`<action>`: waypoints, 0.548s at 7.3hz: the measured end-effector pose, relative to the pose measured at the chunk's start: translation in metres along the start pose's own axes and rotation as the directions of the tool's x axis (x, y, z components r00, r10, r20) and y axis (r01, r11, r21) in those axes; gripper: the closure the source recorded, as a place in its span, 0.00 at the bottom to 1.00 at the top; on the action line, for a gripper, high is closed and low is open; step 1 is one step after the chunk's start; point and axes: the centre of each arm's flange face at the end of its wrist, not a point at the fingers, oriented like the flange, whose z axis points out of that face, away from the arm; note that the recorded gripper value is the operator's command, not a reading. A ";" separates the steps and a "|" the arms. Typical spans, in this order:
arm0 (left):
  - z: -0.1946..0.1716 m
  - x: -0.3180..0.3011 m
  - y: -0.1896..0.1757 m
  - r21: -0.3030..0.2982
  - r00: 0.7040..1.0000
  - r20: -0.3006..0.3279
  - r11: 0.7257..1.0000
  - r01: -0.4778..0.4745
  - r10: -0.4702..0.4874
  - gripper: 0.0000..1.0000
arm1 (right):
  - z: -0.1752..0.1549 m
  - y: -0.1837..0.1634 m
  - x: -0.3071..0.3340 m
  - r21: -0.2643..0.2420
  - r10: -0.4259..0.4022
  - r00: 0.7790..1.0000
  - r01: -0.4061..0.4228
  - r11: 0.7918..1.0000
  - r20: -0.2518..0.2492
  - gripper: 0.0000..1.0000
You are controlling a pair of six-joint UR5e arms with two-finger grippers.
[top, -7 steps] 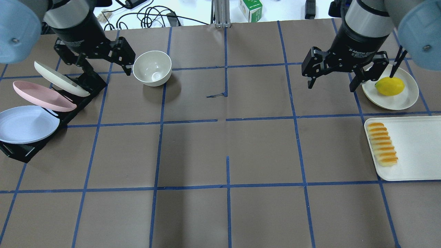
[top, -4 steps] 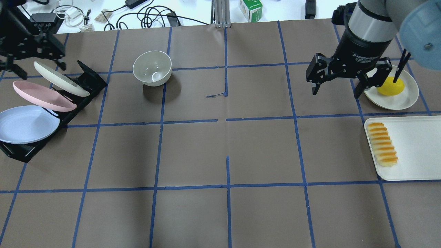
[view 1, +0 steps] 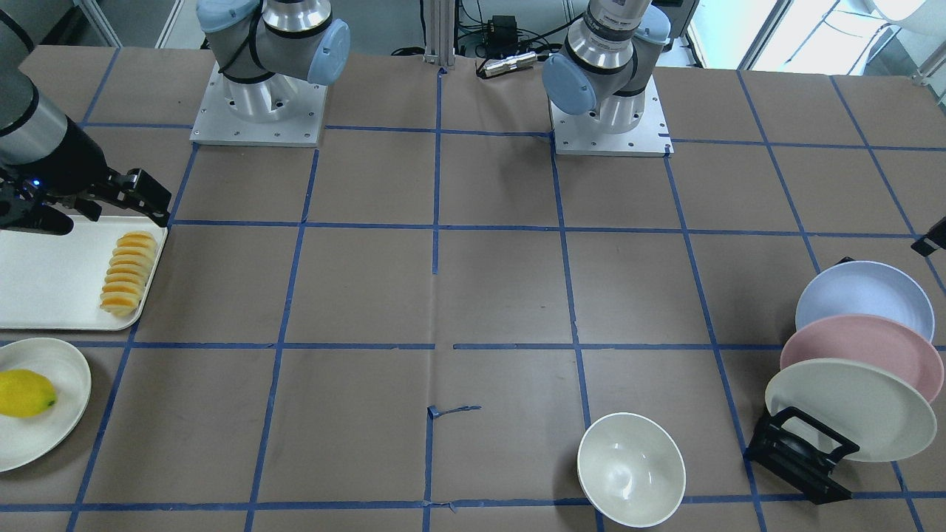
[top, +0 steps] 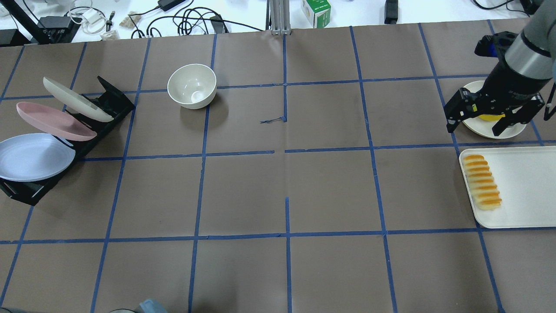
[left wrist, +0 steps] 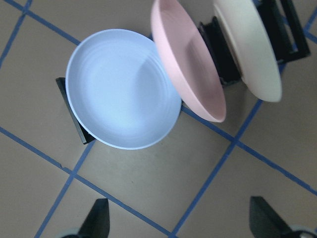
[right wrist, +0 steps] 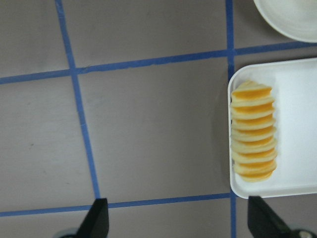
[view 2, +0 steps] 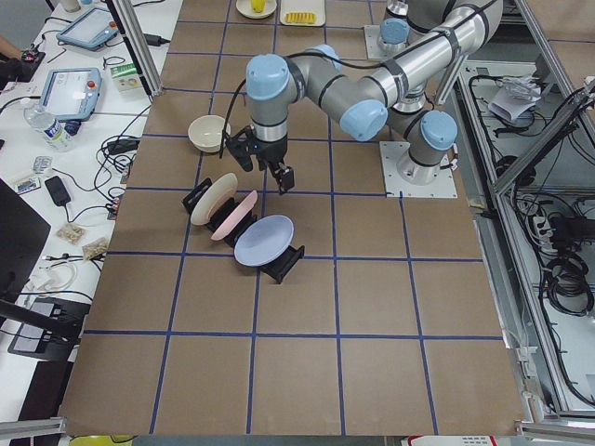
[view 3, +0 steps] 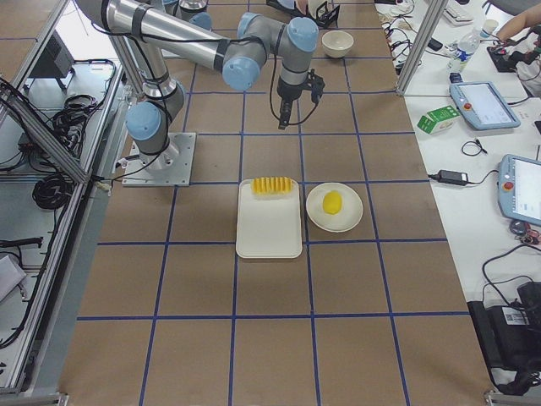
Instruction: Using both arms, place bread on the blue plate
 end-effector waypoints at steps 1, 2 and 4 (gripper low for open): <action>0.032 -0.019 -0.015 0.007 0.998 0.060 1.000 0.017 -0.018 0.00 | 0.024 0.000 0.021 0.010 -0.026 0.999 0.027 1.000 -0.047 0.00; 0.058 -0.032 -0.025 -0.003 0.991 0.128 1.000 0.030 -0.029 0.00 | 0.047 0.001 0.044 0.005 -0.042 0.997 0.042 0.999 -0.070 0.00; 0.099 -0.038 -0.037 -0.035 0.975 0.190 0.992 0.122 -0.113 0.00 | 0.099 -0.008 0.086 -0.027 -0.058 0.997 0.056 0.998 -0.060 0.00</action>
